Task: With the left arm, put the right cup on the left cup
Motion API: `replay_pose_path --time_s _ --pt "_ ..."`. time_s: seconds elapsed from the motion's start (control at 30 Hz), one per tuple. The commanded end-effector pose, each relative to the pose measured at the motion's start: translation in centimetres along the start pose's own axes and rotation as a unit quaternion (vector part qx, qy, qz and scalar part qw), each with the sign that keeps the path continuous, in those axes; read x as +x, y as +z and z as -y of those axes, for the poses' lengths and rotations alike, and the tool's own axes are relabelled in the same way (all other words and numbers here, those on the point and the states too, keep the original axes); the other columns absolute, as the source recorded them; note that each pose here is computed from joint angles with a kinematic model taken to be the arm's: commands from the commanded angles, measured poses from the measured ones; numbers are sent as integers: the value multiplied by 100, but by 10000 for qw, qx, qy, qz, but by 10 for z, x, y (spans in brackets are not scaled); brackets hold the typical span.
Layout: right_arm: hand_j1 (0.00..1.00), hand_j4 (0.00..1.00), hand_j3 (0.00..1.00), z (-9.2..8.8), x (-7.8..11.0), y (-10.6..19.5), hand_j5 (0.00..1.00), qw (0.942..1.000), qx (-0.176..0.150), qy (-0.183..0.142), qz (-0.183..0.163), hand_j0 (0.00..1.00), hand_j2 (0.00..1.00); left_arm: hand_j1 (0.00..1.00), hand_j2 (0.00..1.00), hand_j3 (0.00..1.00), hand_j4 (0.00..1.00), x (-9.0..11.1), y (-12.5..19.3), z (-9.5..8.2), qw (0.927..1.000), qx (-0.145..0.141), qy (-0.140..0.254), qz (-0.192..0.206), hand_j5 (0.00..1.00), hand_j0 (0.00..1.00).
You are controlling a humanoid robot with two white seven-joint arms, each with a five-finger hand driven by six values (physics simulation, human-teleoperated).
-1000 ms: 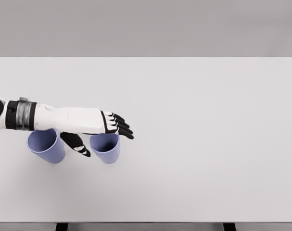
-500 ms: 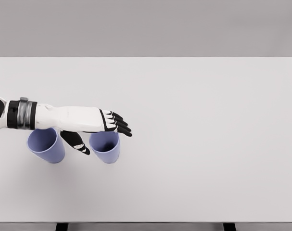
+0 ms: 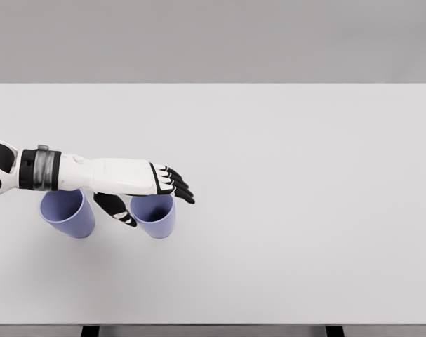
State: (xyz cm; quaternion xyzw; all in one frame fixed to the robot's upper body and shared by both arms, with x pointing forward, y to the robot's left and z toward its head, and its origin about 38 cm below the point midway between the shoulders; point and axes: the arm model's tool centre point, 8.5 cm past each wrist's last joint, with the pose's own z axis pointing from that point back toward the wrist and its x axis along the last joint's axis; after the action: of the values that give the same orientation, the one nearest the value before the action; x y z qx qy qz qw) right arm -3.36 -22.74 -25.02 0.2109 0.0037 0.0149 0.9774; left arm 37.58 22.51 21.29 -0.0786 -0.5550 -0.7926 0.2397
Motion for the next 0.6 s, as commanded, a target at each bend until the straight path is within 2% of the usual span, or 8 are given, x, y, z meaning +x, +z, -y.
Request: replay_pose_path --time_s 0.0,0.17,0.37,0.5,0.57 --pt "100 100 100 0 1 0 100 10000 3 8 5 100 100 85 85 85 85 0 -1 -1 10000 21 24 10 85 85" --pt "100 100 100 0 1 0 100 10000 3 15 2 100 100 75 75 75 75 0 0 3 9999 76 106 18 75 75" --pt "100 100 100 0 1 0 100 10000 3 9 5 100 100 64 64 64 64 2 4 -2 9998 151 94 12 64 64" --pt "100 100 100 0 1 0 100 10000 3 8 5 100 100 63 63 63 63 5 9 -15 9996 260 54 30 63 63" --pt "100 100 100 0 1 0 100 10000 3 8 5 100 100 63 63 63 63 8 16 -28 9997 235 -41 26 63 63"
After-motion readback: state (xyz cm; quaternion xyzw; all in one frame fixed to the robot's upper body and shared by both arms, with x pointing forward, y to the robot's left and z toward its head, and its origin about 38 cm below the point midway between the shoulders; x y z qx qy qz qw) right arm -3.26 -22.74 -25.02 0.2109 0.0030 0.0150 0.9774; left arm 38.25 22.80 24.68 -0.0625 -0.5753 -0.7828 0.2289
